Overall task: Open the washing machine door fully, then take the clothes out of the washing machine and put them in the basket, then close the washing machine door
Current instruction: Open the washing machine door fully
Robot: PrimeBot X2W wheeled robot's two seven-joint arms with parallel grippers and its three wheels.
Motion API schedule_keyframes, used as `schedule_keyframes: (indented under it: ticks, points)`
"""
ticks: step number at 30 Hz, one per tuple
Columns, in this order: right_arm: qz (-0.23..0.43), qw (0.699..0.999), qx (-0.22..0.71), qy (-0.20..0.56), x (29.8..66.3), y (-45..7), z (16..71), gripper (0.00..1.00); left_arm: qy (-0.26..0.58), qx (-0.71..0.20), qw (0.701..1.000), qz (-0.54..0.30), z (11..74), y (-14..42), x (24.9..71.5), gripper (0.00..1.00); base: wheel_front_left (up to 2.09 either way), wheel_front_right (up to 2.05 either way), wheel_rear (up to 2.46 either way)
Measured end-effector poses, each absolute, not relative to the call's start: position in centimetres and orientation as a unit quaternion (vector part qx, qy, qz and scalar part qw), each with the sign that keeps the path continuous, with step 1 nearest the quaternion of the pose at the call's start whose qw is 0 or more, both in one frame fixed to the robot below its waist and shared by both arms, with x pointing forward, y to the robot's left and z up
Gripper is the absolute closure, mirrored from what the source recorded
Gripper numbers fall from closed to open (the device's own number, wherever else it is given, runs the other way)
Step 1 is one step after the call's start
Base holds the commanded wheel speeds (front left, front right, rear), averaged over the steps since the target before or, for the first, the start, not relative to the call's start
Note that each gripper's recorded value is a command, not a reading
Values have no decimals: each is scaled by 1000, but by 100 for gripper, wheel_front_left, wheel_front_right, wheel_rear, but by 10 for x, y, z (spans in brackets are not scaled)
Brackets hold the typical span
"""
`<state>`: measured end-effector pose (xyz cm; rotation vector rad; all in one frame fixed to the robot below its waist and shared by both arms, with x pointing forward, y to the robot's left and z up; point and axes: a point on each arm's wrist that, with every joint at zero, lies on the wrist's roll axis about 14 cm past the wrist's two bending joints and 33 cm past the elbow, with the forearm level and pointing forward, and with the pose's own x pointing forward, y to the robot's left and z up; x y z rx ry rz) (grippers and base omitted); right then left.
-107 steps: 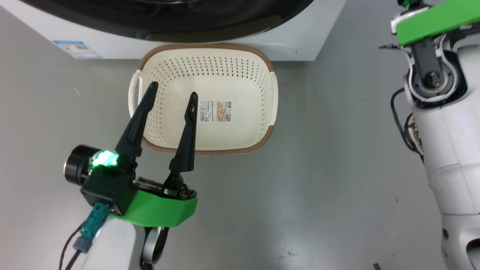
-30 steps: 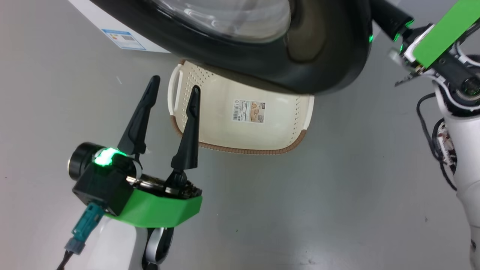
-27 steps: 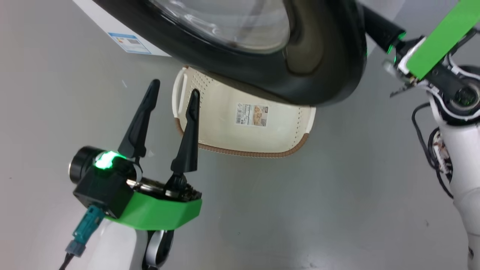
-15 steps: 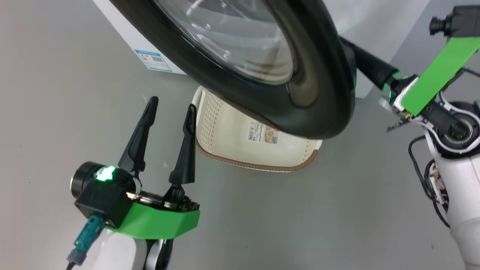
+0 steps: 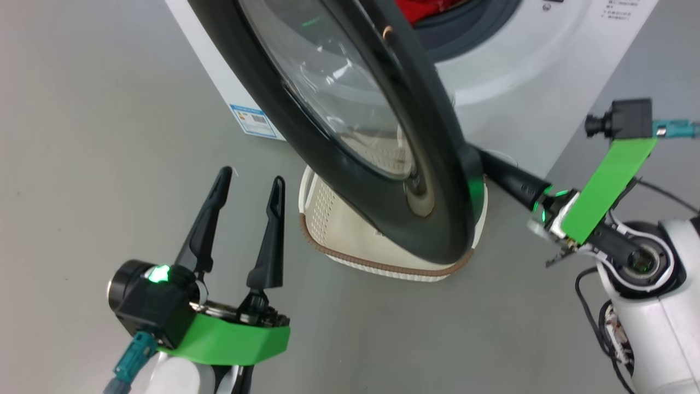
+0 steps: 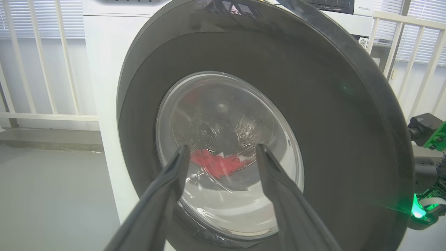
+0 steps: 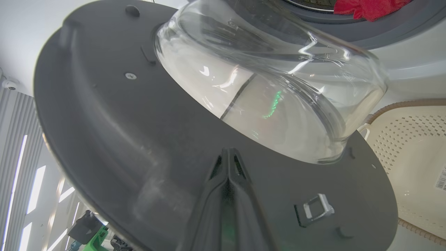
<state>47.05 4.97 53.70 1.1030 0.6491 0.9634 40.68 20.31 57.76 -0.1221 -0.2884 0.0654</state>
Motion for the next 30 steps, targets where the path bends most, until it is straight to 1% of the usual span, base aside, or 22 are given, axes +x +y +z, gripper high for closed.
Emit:
schedule_keyframes:
  ticks: [15, 30]
  points:
    - [476, 646, 489, 341, 410, 84, 538, 100, -145, -61, 985, 65, 581, 220, 372, 0, 0, 0, 0]
    - [517, 614, 476, 359, 389, 118, 548, 100, -138, -52, 982, 115, 577, 247, 344, 0, 0, 0, 0]
